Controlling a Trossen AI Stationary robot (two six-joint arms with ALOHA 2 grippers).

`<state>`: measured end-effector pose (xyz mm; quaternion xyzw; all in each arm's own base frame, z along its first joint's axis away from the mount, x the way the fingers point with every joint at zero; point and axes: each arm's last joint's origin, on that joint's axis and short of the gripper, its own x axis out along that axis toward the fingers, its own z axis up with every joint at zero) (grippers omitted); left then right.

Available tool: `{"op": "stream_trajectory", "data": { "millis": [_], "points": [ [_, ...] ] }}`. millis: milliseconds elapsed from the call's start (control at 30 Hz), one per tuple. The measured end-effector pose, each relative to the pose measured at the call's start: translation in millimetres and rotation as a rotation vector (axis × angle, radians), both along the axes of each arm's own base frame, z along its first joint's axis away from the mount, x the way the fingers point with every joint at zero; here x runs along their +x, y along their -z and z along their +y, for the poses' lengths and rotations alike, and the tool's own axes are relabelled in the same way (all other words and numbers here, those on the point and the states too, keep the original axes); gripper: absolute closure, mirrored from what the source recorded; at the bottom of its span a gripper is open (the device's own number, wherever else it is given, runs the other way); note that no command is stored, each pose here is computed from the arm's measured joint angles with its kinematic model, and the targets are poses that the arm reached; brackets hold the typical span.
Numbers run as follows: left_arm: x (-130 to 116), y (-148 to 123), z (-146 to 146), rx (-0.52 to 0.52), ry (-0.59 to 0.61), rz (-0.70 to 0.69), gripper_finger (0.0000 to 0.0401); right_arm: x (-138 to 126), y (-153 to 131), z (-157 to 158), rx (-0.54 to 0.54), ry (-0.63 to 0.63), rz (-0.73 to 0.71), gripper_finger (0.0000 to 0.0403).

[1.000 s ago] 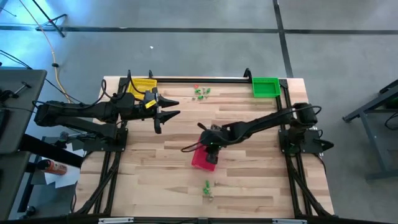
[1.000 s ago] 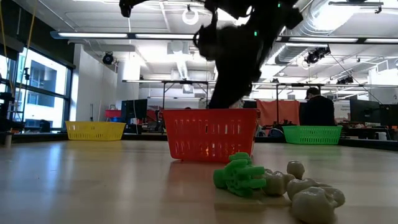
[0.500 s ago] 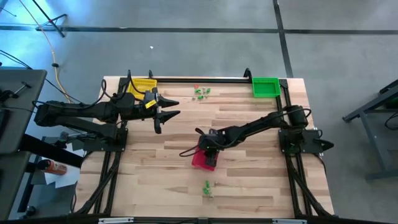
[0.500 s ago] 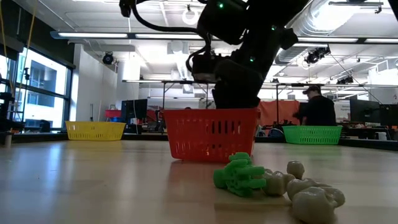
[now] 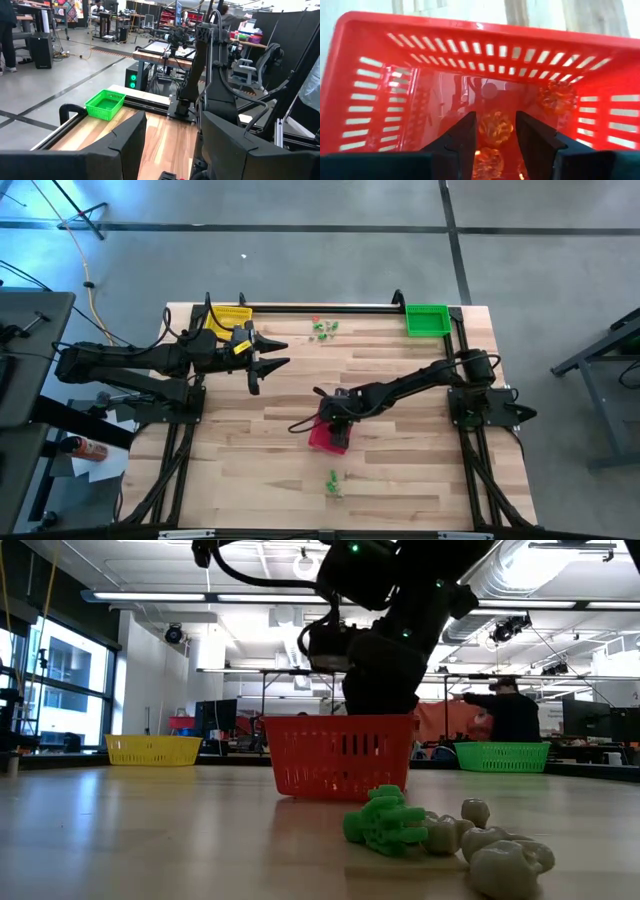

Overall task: Sort Halloween decoration
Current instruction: Put the orange pumpkin toy into the red bin

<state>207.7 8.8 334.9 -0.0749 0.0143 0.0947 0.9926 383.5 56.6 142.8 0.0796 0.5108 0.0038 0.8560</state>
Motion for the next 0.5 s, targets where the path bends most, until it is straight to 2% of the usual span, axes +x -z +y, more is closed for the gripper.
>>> {"op": "stream_trajectory", "data": {
  "millis": [267,500],
  "points": [
    [0.0,0.0,0.0,0.0,0.0,0.0,0.022,-6.4,-24.0,2.6,-0.058,-0.033,-0.05,0.0217],
    [0.0,0.1,-0.1,0.0,0.0,0.002,0.022,-33.0,-73.1,-3.7,-0.087,-0.016,-0.062,0.0206]
  ]
}}
